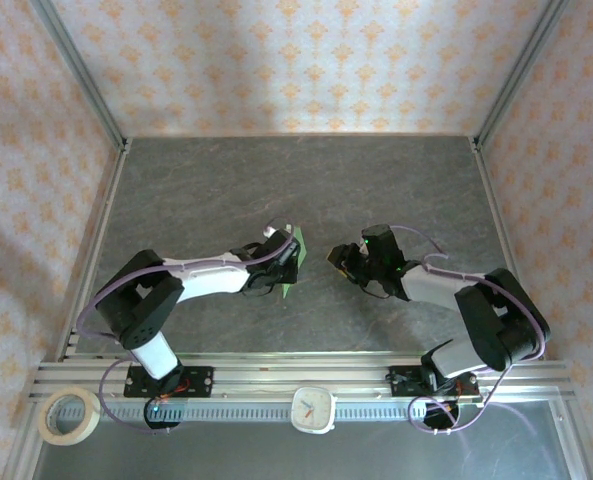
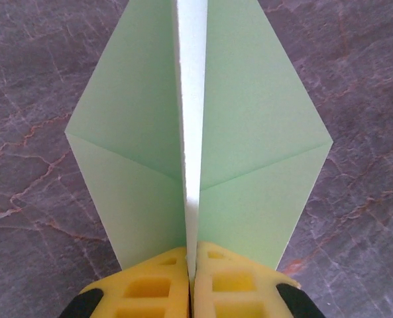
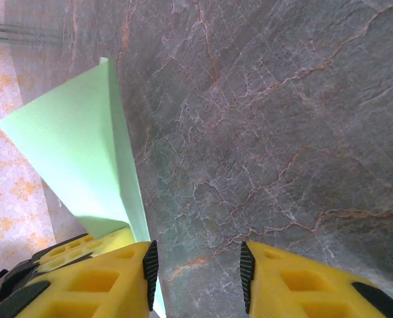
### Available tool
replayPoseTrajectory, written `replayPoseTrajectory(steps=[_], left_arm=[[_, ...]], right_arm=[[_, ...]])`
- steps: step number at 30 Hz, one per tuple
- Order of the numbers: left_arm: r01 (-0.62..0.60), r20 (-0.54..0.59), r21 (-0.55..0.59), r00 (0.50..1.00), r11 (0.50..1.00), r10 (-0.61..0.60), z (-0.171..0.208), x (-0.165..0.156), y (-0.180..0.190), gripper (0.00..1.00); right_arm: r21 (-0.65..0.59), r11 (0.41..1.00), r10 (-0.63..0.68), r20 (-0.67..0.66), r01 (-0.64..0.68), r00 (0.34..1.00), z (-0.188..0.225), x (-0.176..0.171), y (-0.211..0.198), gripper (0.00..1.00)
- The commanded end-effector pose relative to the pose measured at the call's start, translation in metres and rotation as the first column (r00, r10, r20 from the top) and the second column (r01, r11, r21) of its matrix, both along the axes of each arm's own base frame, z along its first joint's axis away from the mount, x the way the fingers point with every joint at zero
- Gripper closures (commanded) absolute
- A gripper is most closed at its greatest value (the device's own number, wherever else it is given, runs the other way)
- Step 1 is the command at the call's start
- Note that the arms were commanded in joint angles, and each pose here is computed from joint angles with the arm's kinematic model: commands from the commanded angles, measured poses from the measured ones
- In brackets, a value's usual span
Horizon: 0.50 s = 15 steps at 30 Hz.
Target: Fold a paper plane with a square sheet of paper (pick it up from the middle)
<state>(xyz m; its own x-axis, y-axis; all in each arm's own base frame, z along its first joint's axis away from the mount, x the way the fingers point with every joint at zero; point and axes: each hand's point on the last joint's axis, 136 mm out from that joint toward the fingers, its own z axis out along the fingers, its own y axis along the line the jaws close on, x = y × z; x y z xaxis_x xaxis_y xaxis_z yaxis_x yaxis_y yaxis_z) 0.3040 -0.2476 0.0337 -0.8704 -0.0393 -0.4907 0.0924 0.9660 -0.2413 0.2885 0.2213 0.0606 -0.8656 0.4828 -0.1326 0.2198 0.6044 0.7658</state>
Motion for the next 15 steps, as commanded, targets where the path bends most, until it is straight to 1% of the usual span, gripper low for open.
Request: replayPoseTrajectory(steps=[1, 5, 11, 15], left_arm=[[-0.024, -0.018, 0.058, 1.000, 0.998, 0.025, -0.004, -0.001, 0.006, 0.90], [-0.024, -0.033, 0.070, 0.999, 0.997, 0.027, -0.010, -0.002, 0.006, 0.89], [-0.017, -0.046, 0.081, 0.999, 0.997, 0.021, -0.014, -0.004, 0.006, 0.83], [-0.015, -0.047, 0.088, 0.999, 0.996, 0.019, -0.015, -0.004, 0.006, 0.81]], right_arm=[[-0.011, 1.000, 0.008, 0.007, -0.008, 1.000, -0.002, -0.001, -0.002, 0.60], [-0.011, 1.000, 0.009, 0.006, -0.009, 1.000, -0.002, -0.002, -0.002, 0.60], [-0.011, 1.000, 0.011, 0.003, -0.011, 1.000, -0.003, -0.002, -0.002, 0.60], [-0.011, 1.000, 0.013, -0.003, -0.013, 1.000, -0.005, -0.003, -0.001, 0.60]])
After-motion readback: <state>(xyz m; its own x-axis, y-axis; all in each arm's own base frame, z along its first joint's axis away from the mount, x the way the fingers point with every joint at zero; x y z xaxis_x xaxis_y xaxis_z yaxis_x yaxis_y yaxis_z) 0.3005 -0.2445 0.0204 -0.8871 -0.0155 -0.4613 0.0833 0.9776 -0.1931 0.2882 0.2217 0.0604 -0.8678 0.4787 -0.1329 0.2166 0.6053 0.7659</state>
